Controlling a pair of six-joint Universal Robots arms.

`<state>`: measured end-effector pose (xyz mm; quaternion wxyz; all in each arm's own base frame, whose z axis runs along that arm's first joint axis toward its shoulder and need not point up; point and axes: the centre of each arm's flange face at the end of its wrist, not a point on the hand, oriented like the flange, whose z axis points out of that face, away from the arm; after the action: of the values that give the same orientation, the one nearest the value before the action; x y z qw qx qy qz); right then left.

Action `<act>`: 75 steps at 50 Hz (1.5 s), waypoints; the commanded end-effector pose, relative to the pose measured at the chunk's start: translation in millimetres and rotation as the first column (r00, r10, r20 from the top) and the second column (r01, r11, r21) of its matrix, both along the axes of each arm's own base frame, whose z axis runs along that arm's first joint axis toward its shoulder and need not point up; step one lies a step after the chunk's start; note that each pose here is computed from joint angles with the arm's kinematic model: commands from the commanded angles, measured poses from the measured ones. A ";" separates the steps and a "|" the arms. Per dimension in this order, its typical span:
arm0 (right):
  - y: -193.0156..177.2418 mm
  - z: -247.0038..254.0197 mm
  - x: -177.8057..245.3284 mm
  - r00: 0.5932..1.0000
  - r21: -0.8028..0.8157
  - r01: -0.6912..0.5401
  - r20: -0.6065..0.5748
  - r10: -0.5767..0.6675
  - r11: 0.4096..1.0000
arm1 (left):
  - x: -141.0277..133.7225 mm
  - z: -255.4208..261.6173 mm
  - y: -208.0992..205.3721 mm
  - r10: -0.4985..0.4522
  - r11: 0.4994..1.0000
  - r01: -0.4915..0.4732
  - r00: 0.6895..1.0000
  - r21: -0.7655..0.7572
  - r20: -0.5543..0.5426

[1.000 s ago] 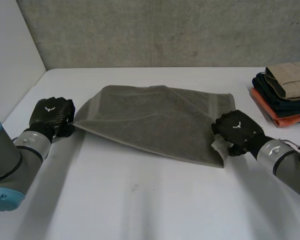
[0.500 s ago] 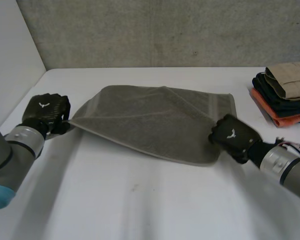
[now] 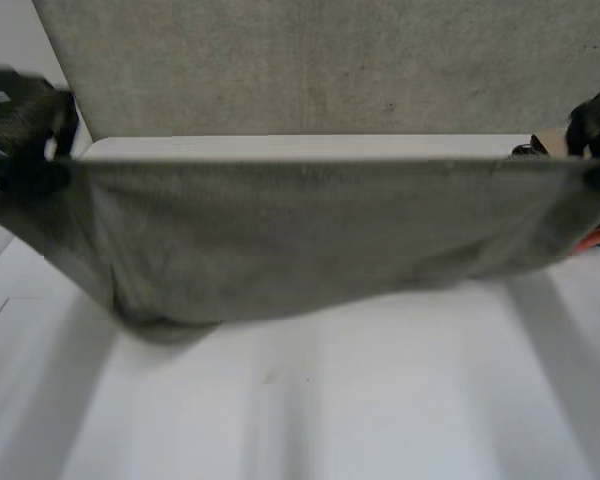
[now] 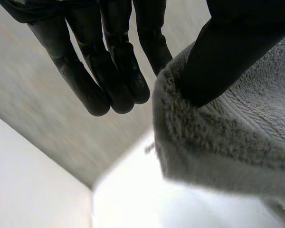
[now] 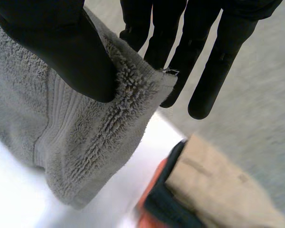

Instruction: Fold the laundry.

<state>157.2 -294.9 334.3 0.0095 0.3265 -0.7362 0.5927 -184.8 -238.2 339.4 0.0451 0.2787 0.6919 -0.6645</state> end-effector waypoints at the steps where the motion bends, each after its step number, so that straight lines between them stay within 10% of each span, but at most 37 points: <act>1: -26.9 -60.9 20.7 0.965 0.185 -0.030 -0.250 0.077 0.982 | -12.9 -78.5 -38.5 -0.039 0.959 -0.019 0.980 0.283 0.195; 8: -61.3 -71.5 47.5 0.947 0.083 0.000 -0.319 0.027 0.997 | -36.1 -93.5 -98.1 -0.062 0.990 0.023 0.957 0.138 0.284; 12: -94.3 -17.1 68.9 0.986 -0.268 0.048 -0.138 -0.088 0.962 | -50.2 -42.5 -134.3 0.011 0.982 0.045 0.956 -0.186 0.293; 16: -112.7 39.4 72.9 0.989 -0.555 0.141 0.118 -0.090 0.820 | -55.4 54.1 -142.6 0.081 0.796 -0.011 0.993 -0.605 0.087; 22: -101.5 104.9 60.9 0.934 -0.774 0.274 0.356 0.033 0.570 | -48.4 116.4 -123.1 -0.050 0.548 -0.110 0.985 -0.829 -0.164; 26: -100.3 93.5 61.7 0.939 -0.762 0.263 0.343 0.024 0.592 | -44.7 100.2 -128.4 -0.042 0.597 -0.093 0.988 -0.797 -0.146; 39: -91.8 -44.1 86.7 0.987 -0.375 0.031 0.159 0.031 0.927 | -33.8 -46.4 -143.9 0.005 0.877 -0.029 0.999 -0.480 -0.052; 47: -78.1 -143.0 81.9 0.997 -0.128 -0.030 -0.068 0.021 0.991 | -37.3 -172.5 -122.6 -0.068 0.968 0.087 0.994 -0.236 0.089; 57: -30.0 -162.8 54.1 0.931 0.133 -0.081 -0.344 0.123 0.988 | -23.1 -212.5 -43.3 -0.112 0.994 0.097 0.924 0.058 0.367; 67: 49.5 -125.0 2.0 0.711 0.483 -0.152 -0.552 0.435 0.862 | 6.4 -182.8 67.6 -0.292 0.869 -0.011 0.795 0.494 0.531; 75: 16.0 -131.7 11.3 0.783 0.360 -0.133 -0.532 0.321 0.923 | -17.5 -152.1 52.0 -0.270 0.928 0.091 0.831 0.361 0.486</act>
<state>160.3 -249.4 209.2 0.0985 0.6160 -0.7286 0.2828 -181.7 -165.1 165.4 0.1321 0.5332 0.7537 -0.3608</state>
